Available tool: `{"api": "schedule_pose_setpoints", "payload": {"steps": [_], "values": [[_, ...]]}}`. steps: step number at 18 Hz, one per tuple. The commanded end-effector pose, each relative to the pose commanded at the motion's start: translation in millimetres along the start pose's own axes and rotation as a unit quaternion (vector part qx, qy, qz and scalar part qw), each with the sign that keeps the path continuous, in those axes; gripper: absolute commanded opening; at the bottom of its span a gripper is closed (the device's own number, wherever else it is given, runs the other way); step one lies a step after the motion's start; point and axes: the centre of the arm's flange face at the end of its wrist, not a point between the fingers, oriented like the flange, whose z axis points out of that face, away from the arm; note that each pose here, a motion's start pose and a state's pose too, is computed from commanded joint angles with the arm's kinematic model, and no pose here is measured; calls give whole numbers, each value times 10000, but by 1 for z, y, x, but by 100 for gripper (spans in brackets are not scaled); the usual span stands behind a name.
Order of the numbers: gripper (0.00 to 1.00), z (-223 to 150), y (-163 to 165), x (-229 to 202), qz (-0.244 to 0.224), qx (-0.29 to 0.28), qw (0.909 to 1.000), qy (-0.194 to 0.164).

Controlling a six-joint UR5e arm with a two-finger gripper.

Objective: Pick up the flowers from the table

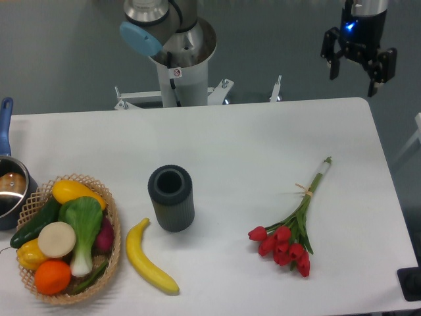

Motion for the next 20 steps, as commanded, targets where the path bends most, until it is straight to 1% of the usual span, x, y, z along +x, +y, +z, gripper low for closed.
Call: {"api": "schedule_pose_setpoints", "payload": {"steps": [8, 9, 10, 12, 13, 15, 16, 18, 20], "values": [[100, 6, -10, 2, -47, 60, 10000, 63], [100, 9, -12, 2, -151, 133, 9998, 61], [100, 14, -17, 5, -398, 239, 9989, 83], [100, 22, -22, 8, -986, 400, 9942, 124], [100, 24, -24, 6, -1138, 456, 9924, 80], [100, 34, -41, 2, -1255, 549, 9905, 80], [100, 49, -56, 0, -1369, 614, 9885, 186], [100, 64, -64, 4, -1580, 640, 9850, 265], [100, 87, -84, 5, -1654, 695, 9832, 338]]}}
